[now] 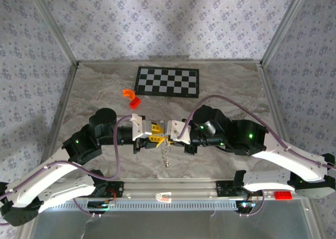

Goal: Put the keys on the keyring

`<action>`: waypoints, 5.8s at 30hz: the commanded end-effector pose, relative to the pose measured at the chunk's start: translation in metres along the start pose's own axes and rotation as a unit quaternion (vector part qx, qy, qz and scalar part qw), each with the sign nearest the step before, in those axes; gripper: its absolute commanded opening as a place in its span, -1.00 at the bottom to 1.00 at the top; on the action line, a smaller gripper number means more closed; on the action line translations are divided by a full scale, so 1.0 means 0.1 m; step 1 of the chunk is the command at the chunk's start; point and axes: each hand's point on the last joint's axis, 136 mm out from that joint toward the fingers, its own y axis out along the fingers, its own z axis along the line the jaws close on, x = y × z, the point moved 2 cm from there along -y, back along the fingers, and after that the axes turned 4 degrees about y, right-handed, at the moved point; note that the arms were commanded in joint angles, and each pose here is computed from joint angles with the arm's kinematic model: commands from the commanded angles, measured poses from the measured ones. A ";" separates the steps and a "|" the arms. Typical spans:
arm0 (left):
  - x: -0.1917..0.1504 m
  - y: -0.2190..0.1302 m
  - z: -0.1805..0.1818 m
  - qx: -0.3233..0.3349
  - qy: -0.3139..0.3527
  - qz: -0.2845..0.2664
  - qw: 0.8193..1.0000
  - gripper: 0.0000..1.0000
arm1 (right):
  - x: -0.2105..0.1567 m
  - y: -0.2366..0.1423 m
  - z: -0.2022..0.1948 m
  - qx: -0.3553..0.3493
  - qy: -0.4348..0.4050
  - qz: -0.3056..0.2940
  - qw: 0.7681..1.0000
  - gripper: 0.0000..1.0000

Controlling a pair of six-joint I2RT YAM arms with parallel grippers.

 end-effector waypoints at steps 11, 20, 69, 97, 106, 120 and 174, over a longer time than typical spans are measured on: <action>-0.12 0.05 0.06 0.017 0.010 0.012 1.000 -0.54 | 0.14 -0.06 -0.11 -0.026 -0.006 -0.019 0.999 -1.00; -0.08 0.05 0.06 0.016 0.011 0.004 1.000 -1.00 | 0.13 0.01 -0.11 -0.024 -0.006 -0.014 1.000 -1.00; 0.36 -0.12 -0.13 -0.025 -0.021 -0.183 0.983 -1.00 | 0.15 -0.14 -0.01 -0.014 0.071 -0.172 0.982 -0.56; 0.38 -0.18 -0.18 -0.030 -0.017 -0.185 0.982 -1.00 | 0.20 -0.26 -0.01 -0.015 0.074 -0.203 0.976 -0.35; 0.37 -0.18 -0.19 -0.030 -0.016 -0.181 0.983 -1.00 | 0.22 -0.19 0.03 0.008 0.080 -0.214 0.974 -0.43; 0.36 -0.20 -0.17 -0.021 -0.013 -0.172 0.985 -1.00 | 0.23 -0.13 -0.03 0.002 0.089 -0.212 0.973 -1.00; -0.05 0.09 0.10 0.022 -0.016 0.004 1.000 -0.51 | 0.21 -0.06 -0.16 -0.053 -0.002 -0.055 0.997 -1.00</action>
